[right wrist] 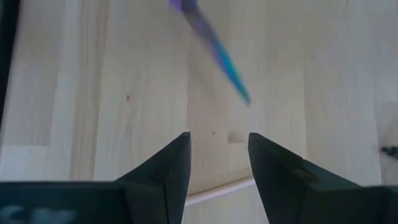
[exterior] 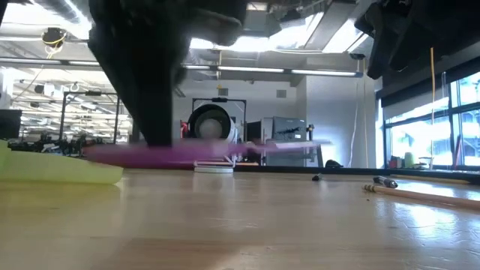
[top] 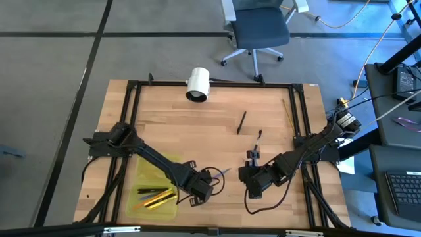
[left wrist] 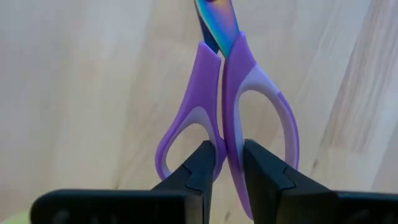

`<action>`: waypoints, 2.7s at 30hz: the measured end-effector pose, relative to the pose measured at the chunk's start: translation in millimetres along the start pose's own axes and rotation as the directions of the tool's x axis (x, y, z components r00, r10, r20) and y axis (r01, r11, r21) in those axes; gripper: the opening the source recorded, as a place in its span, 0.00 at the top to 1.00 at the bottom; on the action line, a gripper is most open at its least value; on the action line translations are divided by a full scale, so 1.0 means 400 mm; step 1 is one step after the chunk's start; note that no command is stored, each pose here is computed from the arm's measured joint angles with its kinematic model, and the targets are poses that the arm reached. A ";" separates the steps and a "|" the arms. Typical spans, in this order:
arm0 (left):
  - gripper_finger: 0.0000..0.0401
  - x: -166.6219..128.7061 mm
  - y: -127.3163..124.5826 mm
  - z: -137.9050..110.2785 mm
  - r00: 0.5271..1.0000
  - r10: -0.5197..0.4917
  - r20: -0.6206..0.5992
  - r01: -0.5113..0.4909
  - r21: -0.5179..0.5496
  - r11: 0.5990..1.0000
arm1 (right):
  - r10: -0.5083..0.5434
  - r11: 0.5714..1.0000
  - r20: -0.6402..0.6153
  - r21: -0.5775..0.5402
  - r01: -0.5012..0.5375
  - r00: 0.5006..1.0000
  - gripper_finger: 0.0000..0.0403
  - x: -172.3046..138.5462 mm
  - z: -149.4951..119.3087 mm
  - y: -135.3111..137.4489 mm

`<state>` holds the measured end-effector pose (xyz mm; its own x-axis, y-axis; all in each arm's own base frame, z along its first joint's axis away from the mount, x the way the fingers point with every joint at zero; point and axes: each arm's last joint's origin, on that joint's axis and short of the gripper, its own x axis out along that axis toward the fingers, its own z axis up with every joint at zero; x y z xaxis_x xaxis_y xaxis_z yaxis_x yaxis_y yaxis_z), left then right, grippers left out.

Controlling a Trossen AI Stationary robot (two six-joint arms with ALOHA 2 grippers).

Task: Pick & place school supplies into a supply box
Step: Put the purple scissors into the yellow supply box, then put the black pen into the yellow supply box

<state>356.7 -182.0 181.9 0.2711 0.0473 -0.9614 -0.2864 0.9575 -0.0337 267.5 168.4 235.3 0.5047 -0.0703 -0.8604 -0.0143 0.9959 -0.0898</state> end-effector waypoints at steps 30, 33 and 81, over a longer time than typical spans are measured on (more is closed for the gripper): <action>0.85 -0.233 -0.075 -0.411 0.973 0.050 -0.226 -0.031 0.086 0.996 | -0.084 0.961 0.184 0.276 0.031 0.979 0.59 -0.069 0.032 -0.020; 0.85 -0.223 -0.077 -0.454 0.975 0.076 -0.211 -0.055 0.100 0.993 | -0.078 0.949 0.204 0.316 0.010 0.976 0.59 -0.068 0.039 -0.021; 0.60 -0.252 -0.029 -0.472 0.999 -0.018 0.041 0.021 -0.054 0.998 | -0.244 0.724 -0.056 0.654 0.221 0.968 0.59 -0.042 0.009 -0.127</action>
<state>159.3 -251.7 227.4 0.3141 0.0415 -0.9485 -0.3298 0.9416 -0.0680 262.8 119.1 256.0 0.4437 -0.3146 -0.8392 0.6654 0.7429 0.0733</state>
